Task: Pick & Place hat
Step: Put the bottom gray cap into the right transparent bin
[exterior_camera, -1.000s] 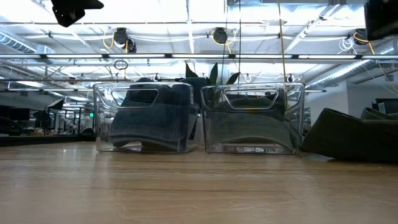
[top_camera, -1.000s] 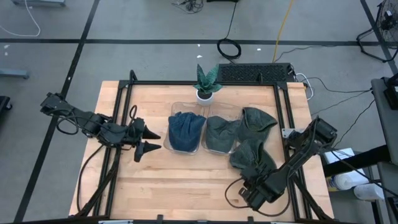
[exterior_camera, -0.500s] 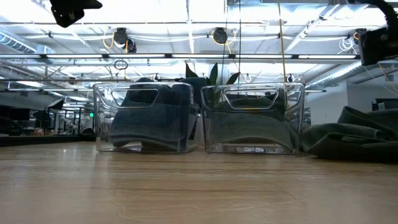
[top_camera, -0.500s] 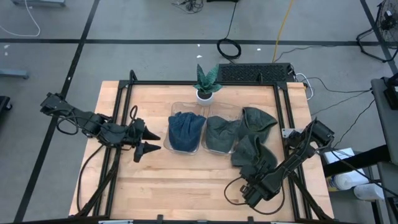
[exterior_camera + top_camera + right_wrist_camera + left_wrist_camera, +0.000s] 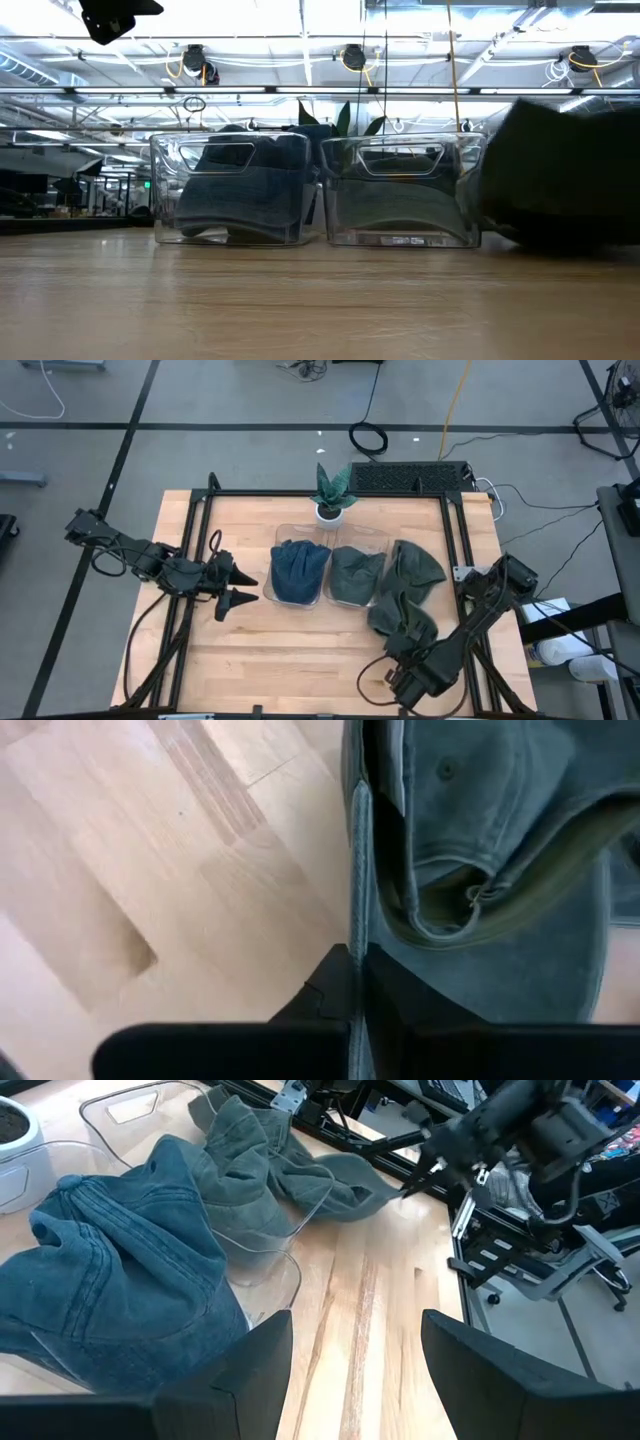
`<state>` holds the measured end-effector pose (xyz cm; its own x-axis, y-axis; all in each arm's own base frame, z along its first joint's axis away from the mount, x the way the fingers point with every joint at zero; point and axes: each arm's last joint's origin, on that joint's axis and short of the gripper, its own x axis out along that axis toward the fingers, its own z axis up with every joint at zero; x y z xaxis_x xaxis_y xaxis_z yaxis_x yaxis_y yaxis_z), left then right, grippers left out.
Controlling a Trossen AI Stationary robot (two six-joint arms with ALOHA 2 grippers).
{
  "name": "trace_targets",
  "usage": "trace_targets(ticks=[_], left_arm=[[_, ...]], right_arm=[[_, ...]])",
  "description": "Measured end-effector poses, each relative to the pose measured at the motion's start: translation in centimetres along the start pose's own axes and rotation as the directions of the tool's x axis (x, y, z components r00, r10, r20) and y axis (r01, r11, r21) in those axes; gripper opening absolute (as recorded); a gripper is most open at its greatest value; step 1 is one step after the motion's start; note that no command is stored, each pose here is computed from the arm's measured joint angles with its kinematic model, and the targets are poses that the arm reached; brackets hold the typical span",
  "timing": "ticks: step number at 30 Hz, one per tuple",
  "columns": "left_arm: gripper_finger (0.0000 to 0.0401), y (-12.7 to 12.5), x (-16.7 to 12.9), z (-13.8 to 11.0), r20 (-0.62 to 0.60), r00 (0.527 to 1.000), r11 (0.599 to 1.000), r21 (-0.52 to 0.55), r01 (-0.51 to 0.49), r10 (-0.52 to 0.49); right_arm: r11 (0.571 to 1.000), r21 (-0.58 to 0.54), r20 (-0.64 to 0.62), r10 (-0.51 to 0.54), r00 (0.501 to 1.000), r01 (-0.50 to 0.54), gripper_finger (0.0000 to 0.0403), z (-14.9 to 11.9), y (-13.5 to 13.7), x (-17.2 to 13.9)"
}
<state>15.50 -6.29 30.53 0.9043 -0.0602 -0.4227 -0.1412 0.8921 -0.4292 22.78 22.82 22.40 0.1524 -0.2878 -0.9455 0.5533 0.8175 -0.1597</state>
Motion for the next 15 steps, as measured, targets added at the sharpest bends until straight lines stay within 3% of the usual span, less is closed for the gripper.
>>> trace_targets(ticks=[10,15], left_arm=[[0.023,0.2,0.1,0.1,0.007,1.0,0.997,0.075,-0.013,0.013],[0.023,0.4,0.1,0.3,0.012,1.0,0.993,0.116,-0.024,0.023]], right_arm=[[0.991,-0.125,0.108,0.061,0.992,-0.047,0.0,1.0,0.2,-5.7],[0.988,-0.154,0.143,0.02,0.99,0.003,0.0,0.6,-0.7,-7.7]])
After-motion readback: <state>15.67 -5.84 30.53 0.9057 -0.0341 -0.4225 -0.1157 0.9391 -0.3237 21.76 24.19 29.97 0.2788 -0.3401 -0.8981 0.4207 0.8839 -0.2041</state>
